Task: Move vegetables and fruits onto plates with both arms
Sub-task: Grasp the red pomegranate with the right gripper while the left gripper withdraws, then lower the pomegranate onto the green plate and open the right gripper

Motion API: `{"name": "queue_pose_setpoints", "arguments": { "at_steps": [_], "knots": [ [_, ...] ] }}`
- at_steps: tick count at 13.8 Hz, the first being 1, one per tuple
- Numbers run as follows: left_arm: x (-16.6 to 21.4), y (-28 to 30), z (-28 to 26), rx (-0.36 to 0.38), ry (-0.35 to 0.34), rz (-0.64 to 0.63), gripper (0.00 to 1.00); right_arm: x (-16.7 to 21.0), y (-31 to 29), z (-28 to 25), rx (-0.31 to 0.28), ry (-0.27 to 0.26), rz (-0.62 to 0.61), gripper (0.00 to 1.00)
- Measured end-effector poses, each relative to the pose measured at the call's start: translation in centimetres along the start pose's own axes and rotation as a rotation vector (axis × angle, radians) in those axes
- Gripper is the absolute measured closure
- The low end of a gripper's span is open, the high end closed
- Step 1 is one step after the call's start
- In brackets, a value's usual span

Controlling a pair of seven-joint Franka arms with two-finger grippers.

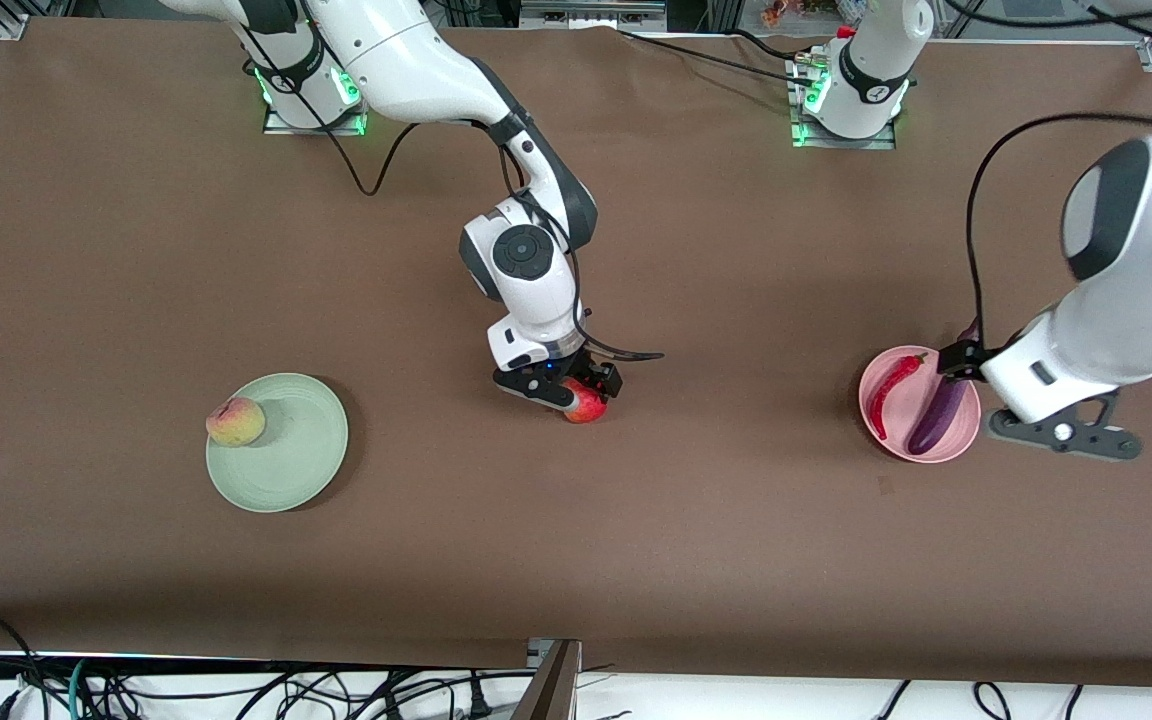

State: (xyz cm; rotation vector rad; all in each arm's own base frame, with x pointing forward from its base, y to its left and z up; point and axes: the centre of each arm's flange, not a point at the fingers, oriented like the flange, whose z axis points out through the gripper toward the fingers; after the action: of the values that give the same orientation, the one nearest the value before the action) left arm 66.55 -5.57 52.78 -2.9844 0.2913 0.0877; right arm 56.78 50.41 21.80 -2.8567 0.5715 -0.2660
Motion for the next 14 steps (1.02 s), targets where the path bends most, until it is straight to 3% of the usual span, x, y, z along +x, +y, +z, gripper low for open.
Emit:
{"name": "queue_pose_setpoints", "arguments": {
  "at_steps": [3, 4, 5, 9, 11, 14],
  "knots": [
    [-2.8, -1.9, -6.0, -0.054, 0.042, -0.072, 0.0, -0.3, 0.1, 0.7, -0.002, 0.003, -0.006, 0.02],
    [-3.5, -3.3, -6.8, -0.06, 0.048, -0.101, 0.0, -0.3, 0.2, 0.8, -0.003, 0.009, -0.013, 0.07],
    [-4.2, -3.9, -7.2, -0.071, 0.048, -0.12, 0.0, -0.3, 0.0, 0.7, 0.001, 0.02, -0.024, 0.17],
    [-8.9, -2.2, -6.6, -0.107, 0.107, -0.14, 0.0, -0.1, 0.0, 0.7, 0.005, 0.037, -0.039, 0.19],
    [-11.9, -1.2, -5.1, -0.104, 0.069, -0.135, 0.0, 0.6, 0.0, 0.2, 0.007, 0.051, -0.047, 0.19],
    [-12.7, -1.0, -4.4, -0.104, 0.053, -0.135, 0.0, 3.8, 1.1, -2.2, -0.077, 0.029, -0.111, 0.19]
  ]
}}
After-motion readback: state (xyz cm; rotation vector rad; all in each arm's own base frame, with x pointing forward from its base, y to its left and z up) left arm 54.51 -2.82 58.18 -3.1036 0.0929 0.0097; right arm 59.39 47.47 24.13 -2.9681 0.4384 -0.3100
